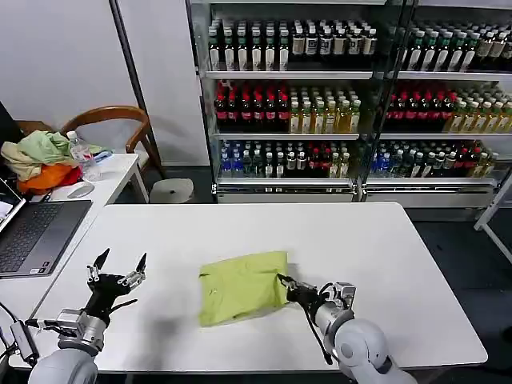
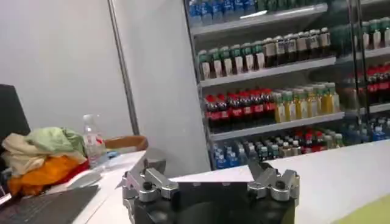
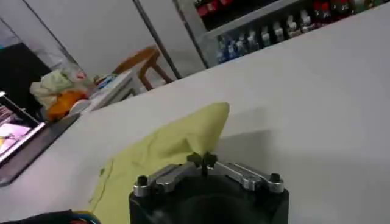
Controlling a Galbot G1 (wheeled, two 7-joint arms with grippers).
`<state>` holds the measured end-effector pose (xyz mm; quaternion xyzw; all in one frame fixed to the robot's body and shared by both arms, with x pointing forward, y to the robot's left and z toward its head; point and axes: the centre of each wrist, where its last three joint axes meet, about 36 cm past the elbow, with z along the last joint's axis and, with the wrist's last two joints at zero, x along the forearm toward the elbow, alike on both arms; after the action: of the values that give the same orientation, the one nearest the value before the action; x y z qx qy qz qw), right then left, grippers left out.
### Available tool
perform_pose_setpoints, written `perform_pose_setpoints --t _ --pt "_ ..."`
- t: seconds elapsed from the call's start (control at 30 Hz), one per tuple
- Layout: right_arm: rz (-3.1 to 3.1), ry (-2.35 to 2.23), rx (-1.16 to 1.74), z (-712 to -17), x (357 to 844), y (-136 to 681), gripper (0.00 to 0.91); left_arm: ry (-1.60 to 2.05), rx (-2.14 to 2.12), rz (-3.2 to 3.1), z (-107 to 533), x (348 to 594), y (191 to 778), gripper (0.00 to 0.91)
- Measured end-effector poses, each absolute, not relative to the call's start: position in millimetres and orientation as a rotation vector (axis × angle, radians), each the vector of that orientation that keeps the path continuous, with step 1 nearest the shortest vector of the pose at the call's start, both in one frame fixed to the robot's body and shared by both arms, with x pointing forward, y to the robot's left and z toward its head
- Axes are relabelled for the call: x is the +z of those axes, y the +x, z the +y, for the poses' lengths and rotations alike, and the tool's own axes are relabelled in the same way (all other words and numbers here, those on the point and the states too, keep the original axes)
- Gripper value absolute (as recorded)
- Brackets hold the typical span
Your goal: Fold and organize the clothes.
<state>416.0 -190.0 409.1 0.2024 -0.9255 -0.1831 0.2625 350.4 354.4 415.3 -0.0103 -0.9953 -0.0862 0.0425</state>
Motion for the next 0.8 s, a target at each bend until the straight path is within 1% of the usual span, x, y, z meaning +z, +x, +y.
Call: perform_pose_setpoints --t 0.4,0.8 --pt "-2.558 0.433 -0.471 -201.1 399.0 420.1 0.000 -0.032 -0.267 -3.040 354.9 413.3 350.5 0.907" --pt "-2.555 0.425 -0.561 -199.6 409.2 411.4 0.000 -0.027 -0.275 -3.031 355.5 411.5 346.6 0.907"
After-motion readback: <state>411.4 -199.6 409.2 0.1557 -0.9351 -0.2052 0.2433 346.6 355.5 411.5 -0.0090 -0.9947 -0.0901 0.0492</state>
